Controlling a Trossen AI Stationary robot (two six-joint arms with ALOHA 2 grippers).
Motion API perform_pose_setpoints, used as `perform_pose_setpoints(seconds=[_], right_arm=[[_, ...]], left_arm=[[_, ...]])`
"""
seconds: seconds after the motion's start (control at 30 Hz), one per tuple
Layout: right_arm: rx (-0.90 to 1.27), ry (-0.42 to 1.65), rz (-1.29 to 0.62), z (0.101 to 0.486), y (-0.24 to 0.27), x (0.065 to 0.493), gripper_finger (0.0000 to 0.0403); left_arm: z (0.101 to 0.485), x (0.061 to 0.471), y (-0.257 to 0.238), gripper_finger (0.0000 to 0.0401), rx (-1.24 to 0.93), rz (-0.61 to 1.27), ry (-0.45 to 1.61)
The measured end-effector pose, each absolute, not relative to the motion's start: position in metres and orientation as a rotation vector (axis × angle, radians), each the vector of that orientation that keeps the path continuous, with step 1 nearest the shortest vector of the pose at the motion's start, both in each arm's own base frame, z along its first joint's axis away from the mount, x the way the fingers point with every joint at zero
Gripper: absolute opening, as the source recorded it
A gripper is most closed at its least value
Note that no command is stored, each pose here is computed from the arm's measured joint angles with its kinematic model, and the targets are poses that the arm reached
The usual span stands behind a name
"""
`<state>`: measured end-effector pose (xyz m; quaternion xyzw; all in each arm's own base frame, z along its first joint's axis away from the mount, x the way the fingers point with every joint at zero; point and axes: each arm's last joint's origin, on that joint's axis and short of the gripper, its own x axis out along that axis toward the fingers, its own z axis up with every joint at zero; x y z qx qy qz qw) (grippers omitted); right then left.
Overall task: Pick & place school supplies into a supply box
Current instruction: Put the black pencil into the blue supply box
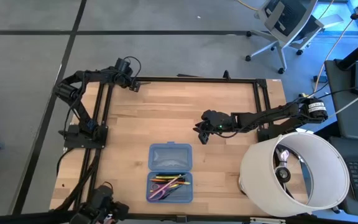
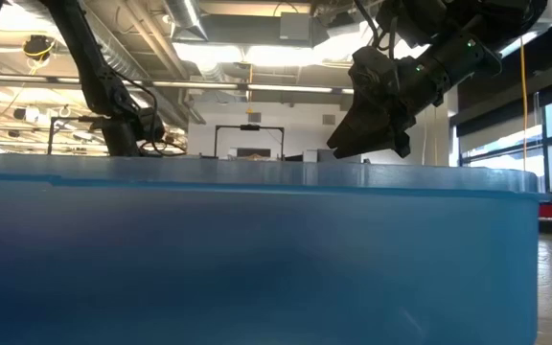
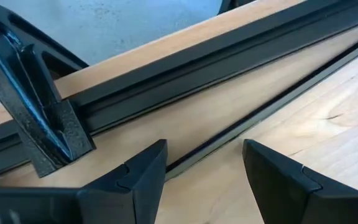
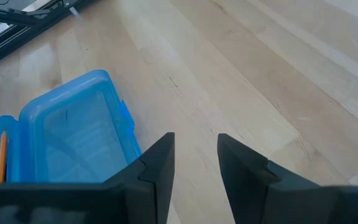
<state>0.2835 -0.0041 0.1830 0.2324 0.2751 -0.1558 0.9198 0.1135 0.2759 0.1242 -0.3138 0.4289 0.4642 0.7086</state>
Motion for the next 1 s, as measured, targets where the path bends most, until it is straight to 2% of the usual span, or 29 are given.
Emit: perform_pose_setpoints(seconds=[0.57, 1.0], right_arm=[[0.479, 0.566, -0.318, 0.183, -0.004, 0.284, 0.0126], [0.477, 0.567, -0.315, 0.183, -0.004, 0.283, 0.0126]], left_arm=[[0.128, 0.158, 0.257, 0.0199, -0.634, 0.955, 0.984], [0.123, 0.188, 0.225, 0.0117, -0.617, 0.964, 1.071]])
